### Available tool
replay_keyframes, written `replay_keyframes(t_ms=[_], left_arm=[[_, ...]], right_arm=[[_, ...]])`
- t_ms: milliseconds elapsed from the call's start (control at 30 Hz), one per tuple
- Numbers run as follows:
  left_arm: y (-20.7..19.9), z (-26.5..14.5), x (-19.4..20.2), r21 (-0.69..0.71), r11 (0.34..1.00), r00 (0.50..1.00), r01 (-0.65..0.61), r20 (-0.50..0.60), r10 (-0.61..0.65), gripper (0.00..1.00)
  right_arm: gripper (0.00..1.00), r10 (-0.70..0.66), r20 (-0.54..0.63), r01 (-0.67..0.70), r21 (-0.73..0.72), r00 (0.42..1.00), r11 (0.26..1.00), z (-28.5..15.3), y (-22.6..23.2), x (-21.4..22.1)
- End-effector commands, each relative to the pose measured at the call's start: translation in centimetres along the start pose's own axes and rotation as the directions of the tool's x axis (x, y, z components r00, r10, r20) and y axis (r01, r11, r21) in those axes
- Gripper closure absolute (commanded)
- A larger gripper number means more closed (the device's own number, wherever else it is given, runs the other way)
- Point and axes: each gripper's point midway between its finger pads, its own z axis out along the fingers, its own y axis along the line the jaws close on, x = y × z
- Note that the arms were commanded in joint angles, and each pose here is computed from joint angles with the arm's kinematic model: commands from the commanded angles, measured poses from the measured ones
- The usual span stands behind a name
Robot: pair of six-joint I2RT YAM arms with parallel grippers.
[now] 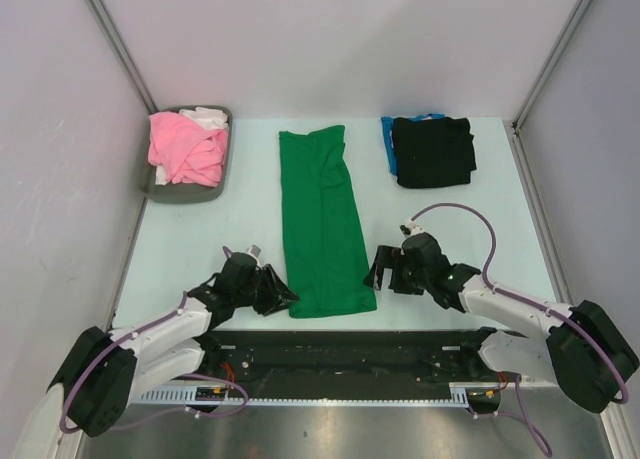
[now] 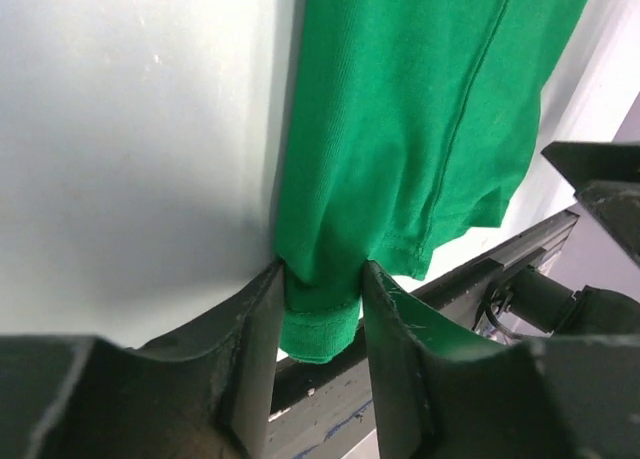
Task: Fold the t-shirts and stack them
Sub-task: Fold the tshirt
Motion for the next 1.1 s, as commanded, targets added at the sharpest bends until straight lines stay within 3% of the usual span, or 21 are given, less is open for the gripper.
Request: replay_keyframes(t_ms=[0, 100, 200, 433, 833, 900, 933, 967, 1067], left_arm=[[4.6, 0.6, 0.7, -0.159, 0.987, 1.000, 0.013, 0.011, -0.011, 0.59], [4.3, 0.8, 0.4, -0.139, 0.990, 1.000, 0.006, 0.022, -0.003, 0.71], [4.0, 0.9, 0.4, -0.118, 0.993, 1.000, 0.001, 0.027, 0.002, 1.00], [3.7, 0.7, 0.6, -0.090, 0.996, 1.000, 0.002, 0.027, 0.001, 1.00], [3.9, 0.2, 1.1, -0.061, 0.998, 1.000, 0.017, 0.027, -0.015, 1.00], [3.8, 0.2, 1.3, -0.046, 0.999, 1.000, 0.018, 0.023, -0.017, 1.00], [3.7, 0.1, 1.3, -0.039, 0.999, 1.000, 0.017, 0.023, -0.016, 1.00], [3.4, 0.0, 1.3, -0.026, 1.000, 1.000, 0.012, 0.025, -0.012, 1.00], [2.8, -0.2, 1.2, -0.003, 1.000, 1.000, 0.006, 0.028, -0.006, 1.00]], right_arm=[[0.00, 0.001, 0.012, -0.001, -0.041, 1.000, 0.999, -0.5, 1.1, 0.7], [0.00, 0.000, -0.008, 0.000, -0.051, 1.000, 0.999, -0.5, 1.2, 1.9], [0.00, 0.019, -0.032, -0.021, -0.068, 0.999, 0.997, -0.2, 1.2, 3.1], [0.07, 0.060, -0.077, -0.065, -0.064, 0.995, 0.996, 0.2, 0.3, 5.7], [0.52, 0.111, -0.124, -0.114, -0.019, 0.986, 0.993, 1.9, -1.4, 8.7], [0.67, 0.114, -0.118, -0.116, -0.011, 0.986, 0.993, 2.2, -1.6, 8.7], [0.87, 0.121, -0.129, -0.121, 0.004, 0.984, 0.993, 2.5, -1.9, 9.0], [0.99, 0.120, -0.127, -0.121, 0.000, 0.985, 0.993, 2.6, -1.7, 8.9], [1.00, 0.112, -0.129, -0.112, 0.007, 0.985, 0.994, 2.9, -1.6, 8.7]])
